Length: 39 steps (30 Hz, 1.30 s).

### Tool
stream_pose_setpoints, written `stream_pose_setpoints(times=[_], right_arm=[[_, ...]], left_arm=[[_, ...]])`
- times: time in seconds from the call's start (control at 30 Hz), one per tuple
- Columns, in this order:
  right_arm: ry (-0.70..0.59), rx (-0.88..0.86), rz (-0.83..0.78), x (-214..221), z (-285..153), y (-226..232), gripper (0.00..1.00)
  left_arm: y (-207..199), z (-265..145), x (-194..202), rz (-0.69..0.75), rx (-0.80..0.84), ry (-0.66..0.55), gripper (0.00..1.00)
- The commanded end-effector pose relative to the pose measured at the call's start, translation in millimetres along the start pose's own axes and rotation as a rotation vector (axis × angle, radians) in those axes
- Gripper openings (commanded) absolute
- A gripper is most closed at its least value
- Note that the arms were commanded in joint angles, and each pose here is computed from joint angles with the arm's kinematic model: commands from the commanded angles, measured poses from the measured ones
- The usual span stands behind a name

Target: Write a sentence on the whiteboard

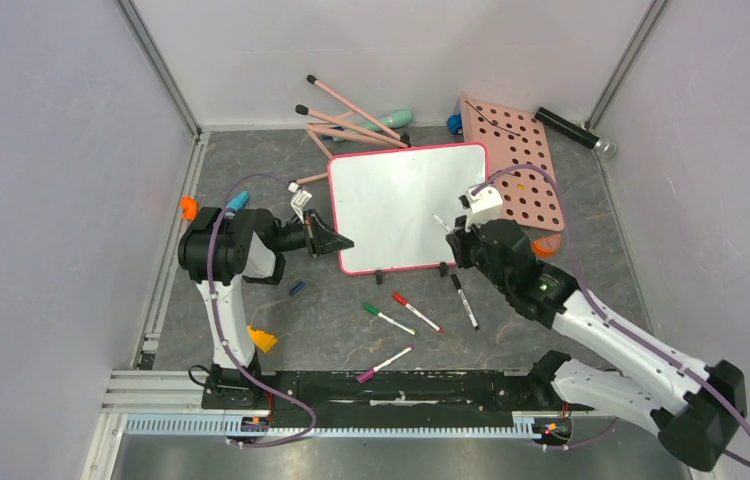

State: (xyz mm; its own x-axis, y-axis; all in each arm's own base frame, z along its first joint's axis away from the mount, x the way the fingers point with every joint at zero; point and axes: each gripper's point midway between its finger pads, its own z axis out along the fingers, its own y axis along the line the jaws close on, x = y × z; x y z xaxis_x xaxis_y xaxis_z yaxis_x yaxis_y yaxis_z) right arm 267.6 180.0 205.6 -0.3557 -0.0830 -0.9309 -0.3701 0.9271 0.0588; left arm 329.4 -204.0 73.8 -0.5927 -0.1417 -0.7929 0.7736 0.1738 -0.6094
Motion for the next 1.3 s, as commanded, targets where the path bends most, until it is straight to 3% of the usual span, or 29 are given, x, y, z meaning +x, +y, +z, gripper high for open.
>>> stream_pose_setpoints(times=[0.0, 0.6, 1.27], right_arm=[[-0.041, -0.045, 0.058, -39.5, 14.8, 21.0, 0.00], [-0.035, -0.156, -0.047, -106.3, 94.8, 142.6, 0.00], [-0.041, -0.038, -0.060, -126.2, 132.6, 151.3, 0.00]], left_arm=[[24.1, -3.1, -7.0, 0.227, -0.090, -0.069, 0.02], [24.3, -3.4, -1.8, 0.254, -0.097, -0.063, 0.02], [23.6, -2.6, -1.4, 0.259, -0.088, -0.059, 0.02]])
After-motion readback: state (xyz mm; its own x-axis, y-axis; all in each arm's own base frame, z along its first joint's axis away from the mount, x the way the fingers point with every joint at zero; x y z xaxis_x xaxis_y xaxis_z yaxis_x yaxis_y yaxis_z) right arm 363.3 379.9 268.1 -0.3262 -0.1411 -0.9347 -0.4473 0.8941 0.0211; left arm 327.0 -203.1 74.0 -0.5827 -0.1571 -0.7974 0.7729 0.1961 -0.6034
